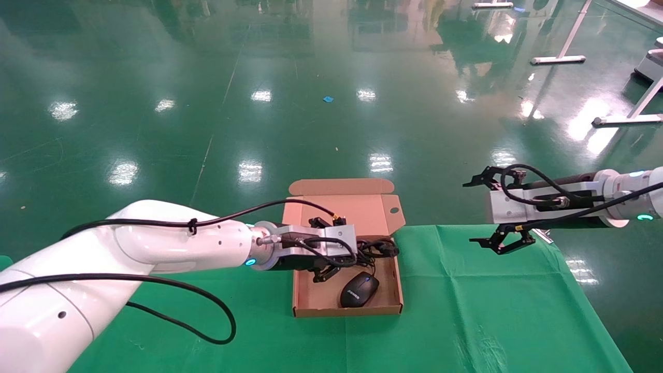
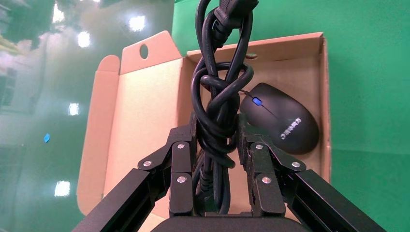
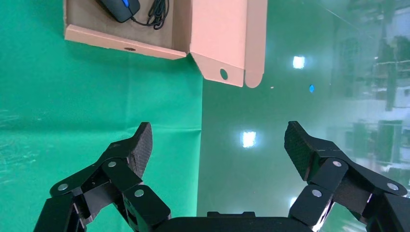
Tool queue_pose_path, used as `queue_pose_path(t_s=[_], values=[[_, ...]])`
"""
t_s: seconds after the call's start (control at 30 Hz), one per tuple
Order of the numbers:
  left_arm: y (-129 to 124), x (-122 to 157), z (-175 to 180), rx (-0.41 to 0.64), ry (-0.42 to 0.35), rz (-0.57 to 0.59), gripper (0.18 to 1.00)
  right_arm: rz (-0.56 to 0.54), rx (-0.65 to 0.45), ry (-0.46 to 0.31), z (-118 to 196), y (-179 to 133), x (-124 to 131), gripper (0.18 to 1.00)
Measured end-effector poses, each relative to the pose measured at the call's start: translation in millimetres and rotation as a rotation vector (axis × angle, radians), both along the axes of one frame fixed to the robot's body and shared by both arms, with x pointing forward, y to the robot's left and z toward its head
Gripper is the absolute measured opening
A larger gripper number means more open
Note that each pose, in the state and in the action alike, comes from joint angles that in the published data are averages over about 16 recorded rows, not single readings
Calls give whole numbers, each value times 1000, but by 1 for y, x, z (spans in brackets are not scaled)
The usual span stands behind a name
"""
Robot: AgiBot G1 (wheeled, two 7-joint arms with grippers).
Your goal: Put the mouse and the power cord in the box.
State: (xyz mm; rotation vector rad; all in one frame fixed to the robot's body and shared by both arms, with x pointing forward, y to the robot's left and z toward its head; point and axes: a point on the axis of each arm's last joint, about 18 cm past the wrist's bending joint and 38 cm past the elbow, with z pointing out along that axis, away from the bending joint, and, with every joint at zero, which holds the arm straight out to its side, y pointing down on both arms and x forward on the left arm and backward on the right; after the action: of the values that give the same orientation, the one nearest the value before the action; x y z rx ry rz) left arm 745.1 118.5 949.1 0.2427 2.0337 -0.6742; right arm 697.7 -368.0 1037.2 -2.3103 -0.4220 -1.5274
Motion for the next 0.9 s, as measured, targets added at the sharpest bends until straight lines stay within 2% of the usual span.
queue_pose_path(t_s=[0.23, 0.43, 0.67, 0.9], values=[[0, 0, 0, -4, 1, 2, 363, 0, 0, -1, 0, 0, 0, 992], [2, -1, 1, -5, 6, -4, 409, 4, 7, 0, -1, 2, 1, 1001], [8, -8, -2, -61, 46, -23, 507, 34, 75, 14, -8, 10, -1, 1001], [20, -23, -9, -184, 124, -61, 647, 95, 210, 45, -17, 22, -9, 1001]])
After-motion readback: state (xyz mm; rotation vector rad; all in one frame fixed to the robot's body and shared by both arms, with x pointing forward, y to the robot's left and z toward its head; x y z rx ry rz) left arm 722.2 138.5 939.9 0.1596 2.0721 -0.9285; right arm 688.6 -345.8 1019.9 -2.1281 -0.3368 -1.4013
